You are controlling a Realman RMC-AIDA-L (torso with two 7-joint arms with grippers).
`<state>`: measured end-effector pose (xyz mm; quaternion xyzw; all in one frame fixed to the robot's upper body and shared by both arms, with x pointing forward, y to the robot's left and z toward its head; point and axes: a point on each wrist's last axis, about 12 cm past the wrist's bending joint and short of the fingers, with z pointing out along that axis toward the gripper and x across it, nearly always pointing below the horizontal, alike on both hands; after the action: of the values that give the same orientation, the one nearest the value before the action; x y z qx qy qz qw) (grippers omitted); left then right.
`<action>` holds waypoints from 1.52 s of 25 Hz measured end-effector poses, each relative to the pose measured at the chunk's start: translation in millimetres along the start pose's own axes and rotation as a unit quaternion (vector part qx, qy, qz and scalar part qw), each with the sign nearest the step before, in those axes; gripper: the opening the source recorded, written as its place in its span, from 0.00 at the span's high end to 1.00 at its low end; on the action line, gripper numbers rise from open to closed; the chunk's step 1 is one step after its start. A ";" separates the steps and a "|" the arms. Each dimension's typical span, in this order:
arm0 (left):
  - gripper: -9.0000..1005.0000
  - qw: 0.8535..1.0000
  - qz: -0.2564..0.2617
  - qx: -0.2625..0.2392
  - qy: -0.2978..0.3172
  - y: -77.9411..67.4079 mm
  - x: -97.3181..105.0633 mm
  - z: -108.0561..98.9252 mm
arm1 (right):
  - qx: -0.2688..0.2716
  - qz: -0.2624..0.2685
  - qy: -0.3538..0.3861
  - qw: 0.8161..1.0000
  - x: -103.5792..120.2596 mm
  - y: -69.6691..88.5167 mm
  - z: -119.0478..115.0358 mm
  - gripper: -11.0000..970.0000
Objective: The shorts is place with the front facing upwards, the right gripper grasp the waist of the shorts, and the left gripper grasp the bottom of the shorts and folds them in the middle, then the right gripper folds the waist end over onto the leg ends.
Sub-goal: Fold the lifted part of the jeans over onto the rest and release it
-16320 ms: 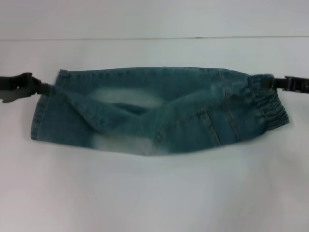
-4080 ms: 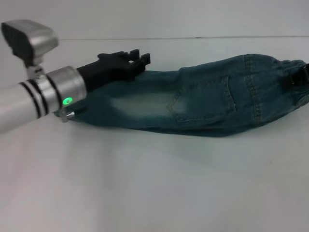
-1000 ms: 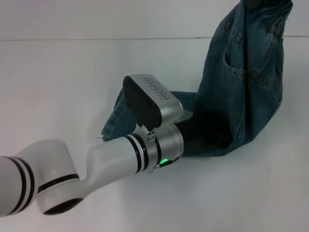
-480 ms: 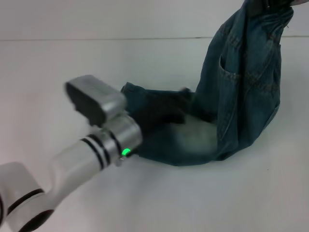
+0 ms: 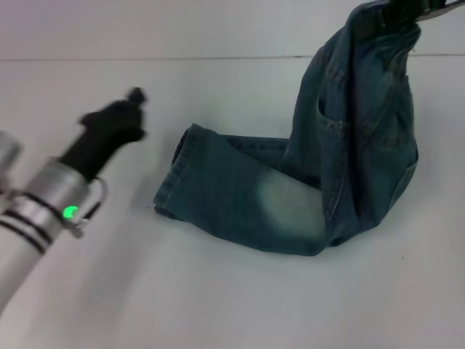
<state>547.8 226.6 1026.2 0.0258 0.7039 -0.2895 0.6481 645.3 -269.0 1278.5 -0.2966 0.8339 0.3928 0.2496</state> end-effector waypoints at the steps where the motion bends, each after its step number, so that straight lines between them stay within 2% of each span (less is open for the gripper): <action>1: 0.99 1.000 -0.007 -0.010 -0.011 5.2 -2.3 -5.3 | -0.001 -0.002 0.002 1.000 -0.8 0.5 2.9 0.82; 5: 0.99 0.998 -0.036 -0.041 -0.038 27.4 -11.8 -27.7 | -0.007 -0.013 0.018 1.000 -5.7 5.7 23.5 0.81; 7: 0.97 0.994 -0.078 -0.057 -0.052 40.5 -18.0 -41.4 | -0.007 -0.022 0.029 0.999 -8.3 9.1 35.7 0.80; 11: 0.93 0.990 -0.098 -0.071 -0.073 50.5 -23.9 -56.3 | 0.000 -0.039 0.051 0.998 -12.8 15.4 62.4 0.79; 12: 0.89 0.990 -0.095 -0.072 -0.078 52.2 -25.4 -61.2 | 0.000 -0.043 0.057 0.997 -13.9 17.4 69.2 0.79; 16: 0.71 0.988 -0.089 -0.078 -0.097 56.6 -28.0 -77.8 | -0.003 -0.063 0.081 0.995 -17.7 29.0 96.9 0.78; 19: 0.62 0.986 -0.091 -0.090 -0.109 59.5 -27.8 -87.8 | 0.004 -0.085 0.096 0.992 -20.0 38.7 121.0 0.77; 24: 0.47 0.985 -0.090 -0.090 -0.117 59.8 -28.0 -95.6 | 0.023 -0.114 0.118 0.986 -20.8 49.1 155.4 0.76; 28: 0.33 0.985 -0.090 -0.093 -0.118 59.5 -26.6 -98.6 | 0.019 -0.133 0.147 0.980 -12.7 58.5 183.8 0.75; 33: 0.18 0.985 -0.091 -0.093 -0.116 58.9 -25.6 -96.9 | 0.006 -0.148 0.157 0.976 -5.3 66.3 197.6 0.74; 35: 0.12 0.985 -0.091 -0.091 -0.115 58.2 -25.6 -95.5 | 0.003 -0.148 0.156 0.976 -3.5 65.6 197.8 0.70; 38: 0.12 0.985 -0.092 -0.088 -0.113 57.3 -25.3 -94.3 | -0.001 -0.152 0.153 0.977 -0.7 63.3 196.4 0.64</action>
<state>490.7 324.4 1027.5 -0.1285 0.6481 -0.2859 0.6941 638.1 -78.4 1199.8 -0.4762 0.8074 0.3009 0.1756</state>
